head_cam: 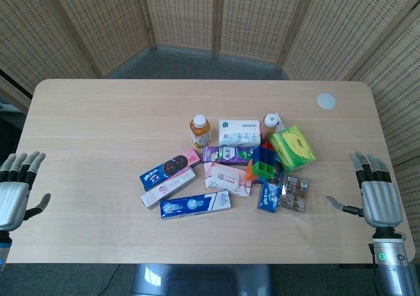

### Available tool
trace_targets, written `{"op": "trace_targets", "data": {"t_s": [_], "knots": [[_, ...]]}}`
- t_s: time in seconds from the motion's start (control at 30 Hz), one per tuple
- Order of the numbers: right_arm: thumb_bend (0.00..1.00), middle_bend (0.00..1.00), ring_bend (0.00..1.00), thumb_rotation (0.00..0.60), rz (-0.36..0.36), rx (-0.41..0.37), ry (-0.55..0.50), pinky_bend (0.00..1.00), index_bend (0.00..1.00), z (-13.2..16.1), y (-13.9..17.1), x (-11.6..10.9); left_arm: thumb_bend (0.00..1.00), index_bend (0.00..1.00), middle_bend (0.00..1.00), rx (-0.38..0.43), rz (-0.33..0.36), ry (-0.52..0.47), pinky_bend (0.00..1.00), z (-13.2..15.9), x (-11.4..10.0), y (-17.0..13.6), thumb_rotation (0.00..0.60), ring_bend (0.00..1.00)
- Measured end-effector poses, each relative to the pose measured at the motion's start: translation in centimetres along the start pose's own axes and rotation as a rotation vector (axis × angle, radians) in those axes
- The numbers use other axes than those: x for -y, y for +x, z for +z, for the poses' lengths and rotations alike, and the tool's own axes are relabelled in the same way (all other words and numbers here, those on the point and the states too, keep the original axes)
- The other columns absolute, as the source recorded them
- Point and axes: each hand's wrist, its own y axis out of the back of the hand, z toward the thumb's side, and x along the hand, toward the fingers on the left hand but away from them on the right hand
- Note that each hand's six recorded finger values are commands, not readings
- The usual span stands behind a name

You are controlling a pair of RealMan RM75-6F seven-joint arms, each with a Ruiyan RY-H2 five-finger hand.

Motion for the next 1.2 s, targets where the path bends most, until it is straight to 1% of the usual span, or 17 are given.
{"op": "trace_targets", "data": {"t_s": [0.37, 0.57, 0.7, 0.83, 1.03, 1.2], "knots": [[0.03, 0.0, 0.0, 0.314, 0.001, 0.001, -0.023, 0.0, 0.0, 0.0, 0.2, 0.0, 0.36, 0.0, 0.0, 0.003, -0.027, 0.012, 0.0, 0.1, 0.2, 0.2, 0.6, 0.0], [0.03, 0.0, 0.0, 0.314, 0.002, 0.003, -0.027, 0.0, 0.0, 0.0, 0.2, 0.0, 0.36, 0.0, 0.0, 0.01, -0.08, 0.014, 0.0, 0.8, 1.5, 1.2, 0.6, 0.0], [0.03, 0.0, 0.0, 0.314, 0.001, 0.001, -0.028, 0.0, 0.0, 0.0, 0.2, -0.1, 0.36, 0.0, 0.0, 0.03, -0.13, 0.017, 0.0, 2.1, 3.3, 2.4, 0.6, 0.0], [0.03, 0.0, 0.0, 0.316, -0.002, 0.007, -0.028, 0.0, 0.0, -0.2, 0.4, -0.3, 0.33, 0.0, 0.0, 0.059, -0.174, 0.024, 0.0, 4.3, 5.7, 3.8, 0.6, 0.0], [0.03, 0.0, 0.0, 0.313, -0.008, 0.034, -0.027, 0.0, 0.0, -1.2, 1.2, -0.8, 0.3, 0.0, 0.0, 0.103, -0.199, 0.035, 0.0, 7.9, 9.5, 6.0, 0.6, 0.0], [0.03, 0.0, 0.0, 0.316, -0.013, 0.05, -0.033, 0.0, 0.0, -1.6, 1.7, -1.2, 0.29, 0.0, 0.0, 0.133, -0.211, 0.03, 0.0, 11.3, 12.0, 8.2, 0.6, 0.0]]}}
